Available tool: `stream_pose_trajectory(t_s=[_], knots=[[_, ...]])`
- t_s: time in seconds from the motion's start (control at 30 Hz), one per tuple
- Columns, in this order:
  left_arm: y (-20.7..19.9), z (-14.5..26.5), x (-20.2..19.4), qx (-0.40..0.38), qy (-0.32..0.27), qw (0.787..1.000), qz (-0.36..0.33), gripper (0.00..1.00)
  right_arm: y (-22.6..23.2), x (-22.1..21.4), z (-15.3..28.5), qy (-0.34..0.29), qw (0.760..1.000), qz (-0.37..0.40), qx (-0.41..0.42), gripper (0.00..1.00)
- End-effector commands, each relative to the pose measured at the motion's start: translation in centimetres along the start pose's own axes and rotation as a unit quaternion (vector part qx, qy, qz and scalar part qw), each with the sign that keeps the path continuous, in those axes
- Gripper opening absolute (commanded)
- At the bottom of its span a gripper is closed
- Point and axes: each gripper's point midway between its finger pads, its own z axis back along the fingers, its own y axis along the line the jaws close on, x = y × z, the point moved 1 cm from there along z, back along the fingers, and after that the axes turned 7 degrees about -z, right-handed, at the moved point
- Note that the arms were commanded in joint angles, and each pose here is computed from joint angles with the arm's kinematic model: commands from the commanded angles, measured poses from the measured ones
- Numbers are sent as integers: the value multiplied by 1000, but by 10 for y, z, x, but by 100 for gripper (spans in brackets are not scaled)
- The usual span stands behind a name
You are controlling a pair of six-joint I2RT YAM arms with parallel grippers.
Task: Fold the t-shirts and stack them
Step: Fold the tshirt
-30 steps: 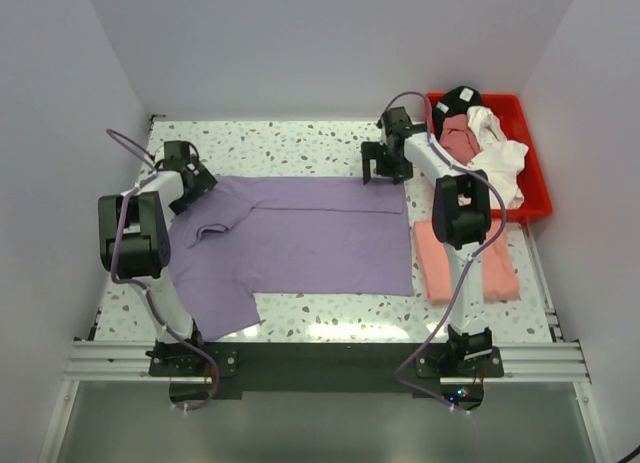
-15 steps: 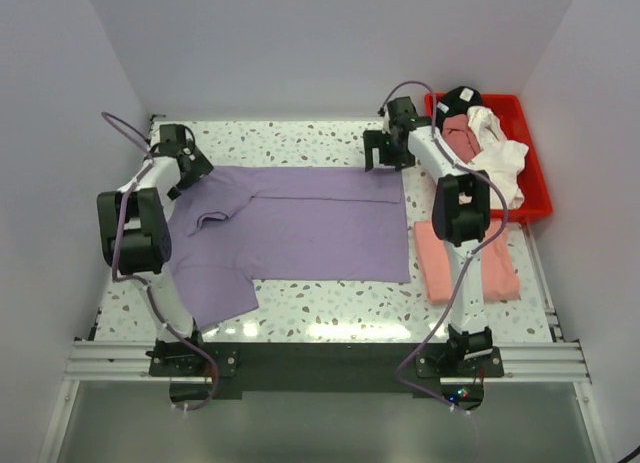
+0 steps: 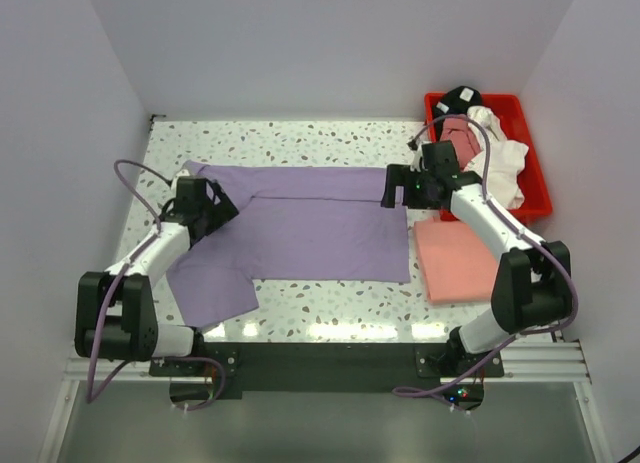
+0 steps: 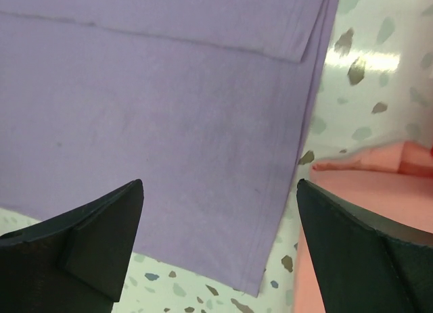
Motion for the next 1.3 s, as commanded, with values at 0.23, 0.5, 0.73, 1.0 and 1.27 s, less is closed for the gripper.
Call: stream_pose_trajectory(t_s=[0.23, 0.5, 0.73, 1.0, 1.27], knots=[[-28, -27, 18, -58, -63, 996, 23, 100, 24, -15, 6, -10, 996, -6, 88, 99], [-33, -46, 21, -59, -70, 996, 17, 100, 22, -15, 6, -11, 996, 2, 83, 99], [-48, -53, 22, -110, -90, 989, 31, 100, 22, -17, 4, -8, 996, 7, 85, 99], [-70, -55, 23, -164, -91, 981, 39, 100, 23, -16, 5, -8, 996, 11, 88, 99], [-80, -34, 12, -215, -75, 973, 51, 100, 23, -18, 2, -3, 996, 10, 92, 99]])
